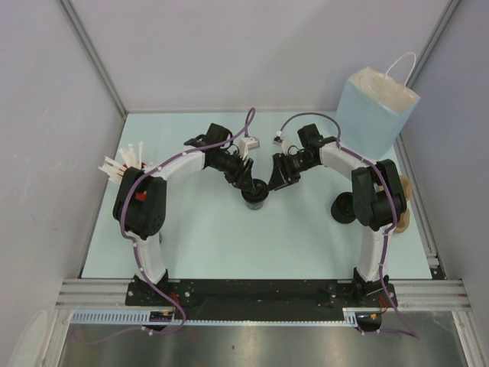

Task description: Pack the takeout coffee

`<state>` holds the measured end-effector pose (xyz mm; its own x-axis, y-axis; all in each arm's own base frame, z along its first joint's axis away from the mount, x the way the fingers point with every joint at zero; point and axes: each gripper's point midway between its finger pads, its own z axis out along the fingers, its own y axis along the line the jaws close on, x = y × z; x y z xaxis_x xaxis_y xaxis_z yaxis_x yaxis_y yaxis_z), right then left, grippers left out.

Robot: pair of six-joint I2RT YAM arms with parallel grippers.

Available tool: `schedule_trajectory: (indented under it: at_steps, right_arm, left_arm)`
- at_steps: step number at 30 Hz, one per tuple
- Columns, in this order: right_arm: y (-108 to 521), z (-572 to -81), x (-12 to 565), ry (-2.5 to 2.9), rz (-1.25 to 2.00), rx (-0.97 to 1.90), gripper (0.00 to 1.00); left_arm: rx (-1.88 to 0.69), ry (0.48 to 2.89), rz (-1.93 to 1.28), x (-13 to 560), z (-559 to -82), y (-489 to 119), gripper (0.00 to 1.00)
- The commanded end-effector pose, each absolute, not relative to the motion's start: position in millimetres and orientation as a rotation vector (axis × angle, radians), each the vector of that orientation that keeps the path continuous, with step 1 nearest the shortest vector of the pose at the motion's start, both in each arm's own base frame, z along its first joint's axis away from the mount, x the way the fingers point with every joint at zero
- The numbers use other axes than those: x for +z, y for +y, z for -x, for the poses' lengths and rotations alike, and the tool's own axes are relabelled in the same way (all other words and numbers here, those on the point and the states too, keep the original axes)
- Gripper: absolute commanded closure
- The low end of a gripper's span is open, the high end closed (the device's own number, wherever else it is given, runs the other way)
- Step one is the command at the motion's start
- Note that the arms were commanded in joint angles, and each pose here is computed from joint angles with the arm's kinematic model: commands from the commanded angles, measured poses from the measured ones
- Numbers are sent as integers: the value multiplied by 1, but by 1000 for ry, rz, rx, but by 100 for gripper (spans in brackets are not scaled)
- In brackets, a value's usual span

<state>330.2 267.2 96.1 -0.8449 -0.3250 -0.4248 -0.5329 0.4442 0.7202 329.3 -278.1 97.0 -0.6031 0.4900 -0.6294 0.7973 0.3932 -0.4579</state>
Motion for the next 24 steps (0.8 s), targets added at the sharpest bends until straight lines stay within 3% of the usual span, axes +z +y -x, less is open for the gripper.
schedule_trajectory:
  at_steps: [1, 24]
  right_arm:
    - [268, -332, 87, 2491, 751, 1318, 41]
    - [247, -318, 4, 2802, 747, 1017, 47]
  left_arm:
    - [-653, 2471, -1197, 18, -338, -223, 82]
    - [-587, 2498, -1215, 11, -332, -198, 85]
